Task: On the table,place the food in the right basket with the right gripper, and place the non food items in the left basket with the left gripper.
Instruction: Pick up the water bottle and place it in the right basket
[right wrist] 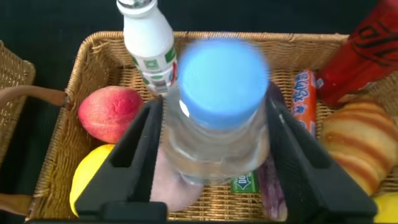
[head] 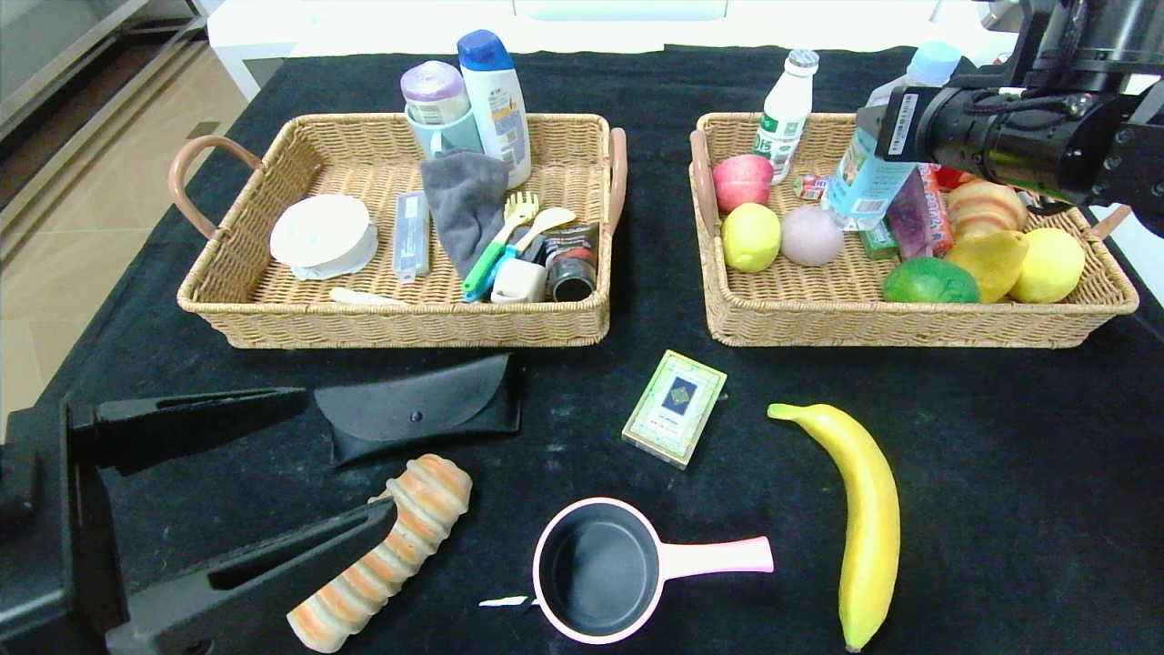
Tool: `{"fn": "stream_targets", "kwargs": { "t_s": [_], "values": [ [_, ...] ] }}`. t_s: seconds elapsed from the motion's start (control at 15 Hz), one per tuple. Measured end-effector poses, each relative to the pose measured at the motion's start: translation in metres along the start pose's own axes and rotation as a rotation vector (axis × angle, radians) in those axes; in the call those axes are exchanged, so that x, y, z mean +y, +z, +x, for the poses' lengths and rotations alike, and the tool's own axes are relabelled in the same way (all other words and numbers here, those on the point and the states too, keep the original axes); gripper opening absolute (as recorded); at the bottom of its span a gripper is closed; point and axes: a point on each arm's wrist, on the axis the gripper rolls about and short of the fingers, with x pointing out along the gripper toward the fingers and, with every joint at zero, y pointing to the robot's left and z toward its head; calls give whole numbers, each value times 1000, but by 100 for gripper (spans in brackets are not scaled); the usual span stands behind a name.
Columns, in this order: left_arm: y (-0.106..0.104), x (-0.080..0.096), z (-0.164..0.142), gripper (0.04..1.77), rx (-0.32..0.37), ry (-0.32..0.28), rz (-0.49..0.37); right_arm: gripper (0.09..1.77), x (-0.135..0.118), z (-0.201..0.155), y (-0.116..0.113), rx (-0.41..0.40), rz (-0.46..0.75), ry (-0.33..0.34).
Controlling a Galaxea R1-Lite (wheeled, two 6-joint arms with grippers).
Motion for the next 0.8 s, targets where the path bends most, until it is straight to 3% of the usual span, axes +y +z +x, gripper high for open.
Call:
{"fn": "stream_targets", "kwargs": {
  "t_s": [0.4, 0.8],
  "values": [
    [0, 0, 0, 172, 3, -2, 0, 147, 1, -8, 0, 14, -4, 1],
    [0, 0, 0, 172, 1, -3, 2, 160, 5, -50, -4, 79, -23, 26]
  ]
}}
